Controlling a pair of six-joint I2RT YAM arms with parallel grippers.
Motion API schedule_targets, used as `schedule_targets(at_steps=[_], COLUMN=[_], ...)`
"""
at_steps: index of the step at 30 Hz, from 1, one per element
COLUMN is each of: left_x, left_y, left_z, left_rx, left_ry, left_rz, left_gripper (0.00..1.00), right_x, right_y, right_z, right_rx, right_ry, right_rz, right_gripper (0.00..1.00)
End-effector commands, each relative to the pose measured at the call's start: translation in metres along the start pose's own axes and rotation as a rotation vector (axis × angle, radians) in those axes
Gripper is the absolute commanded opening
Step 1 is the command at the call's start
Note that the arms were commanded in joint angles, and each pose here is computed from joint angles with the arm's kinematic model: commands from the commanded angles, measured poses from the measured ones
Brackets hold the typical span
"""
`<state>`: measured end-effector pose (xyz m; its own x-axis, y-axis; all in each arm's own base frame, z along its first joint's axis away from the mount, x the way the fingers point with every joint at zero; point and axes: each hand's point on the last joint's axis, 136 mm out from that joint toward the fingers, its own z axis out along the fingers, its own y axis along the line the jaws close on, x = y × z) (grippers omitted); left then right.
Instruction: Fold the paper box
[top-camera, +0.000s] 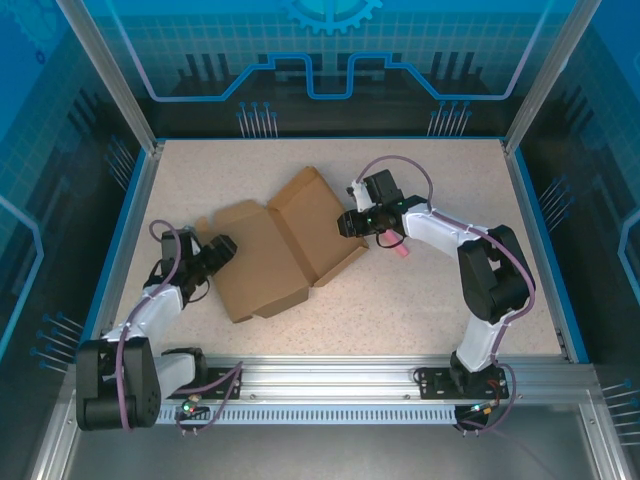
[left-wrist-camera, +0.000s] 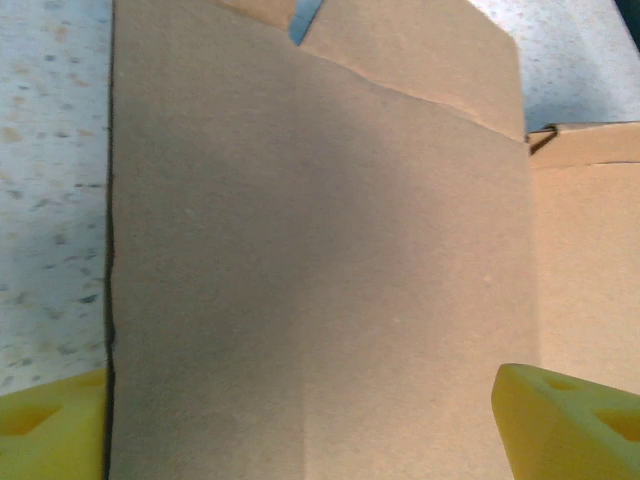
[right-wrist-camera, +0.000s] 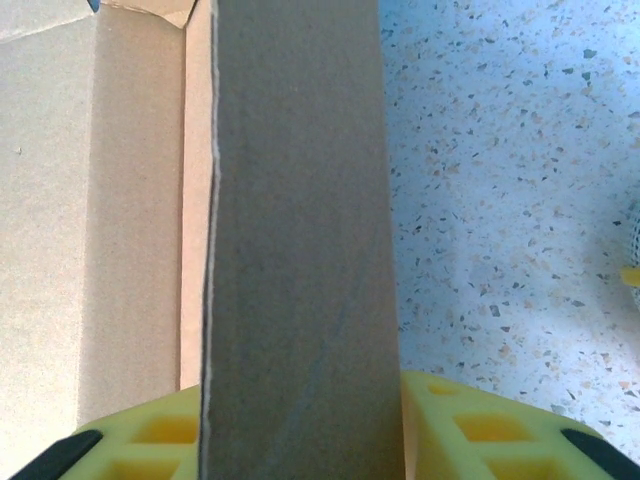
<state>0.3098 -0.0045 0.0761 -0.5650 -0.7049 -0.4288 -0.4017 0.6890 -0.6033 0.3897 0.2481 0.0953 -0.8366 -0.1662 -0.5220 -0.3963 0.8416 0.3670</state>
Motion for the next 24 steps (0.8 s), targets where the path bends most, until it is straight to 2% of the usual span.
schedule_targets(at_steps=[1, 6, 10, 15, 20, 24], left_x=[0.003, 0.002, -0.001, -0.007, -0.015, -0.022], left_y=[-0.014, -0.025, -0.034, -0.044, -0.047, -0.051], left_z=[0.003, 0.002, -0.001, -0.008, -0.011, -0.016], left_rx=[0.096, 0.159, 0.201, 0.224, 0.192, 0.166], left_ry=[0.030, 0.029, 0.022, 0.011, 0.005, 0.000], left_rz=[-0.034, -0.042, -0.033, -0.013, 0.029, 0.063], left_gripper=[0.85, 0.80, 0.71, 0.52, 0.27, 0.18], right_x=[0.005, 0.005, 0.006, 0.007, 0.005, 0.000], right_y=[0.001, 0.002, 0.004, 0.008, 0.011, 0.009], right_z=[0.006, 0.007, 0.009, 0.012, 0.011, 0.005], right_rx=[-0.012, -0.011, -0.010, -0.013, -0.009, 0.019], right_ry=[0.012, 0.012, 0.015, 0.018, 0.016, 0.008], right_rz=[0.019, 0.019, 0.019, 0.016, 0.010, -0.012], right_gripper=[0.41, 0.41, 0.41, 0.41, 0.43, 0.49])
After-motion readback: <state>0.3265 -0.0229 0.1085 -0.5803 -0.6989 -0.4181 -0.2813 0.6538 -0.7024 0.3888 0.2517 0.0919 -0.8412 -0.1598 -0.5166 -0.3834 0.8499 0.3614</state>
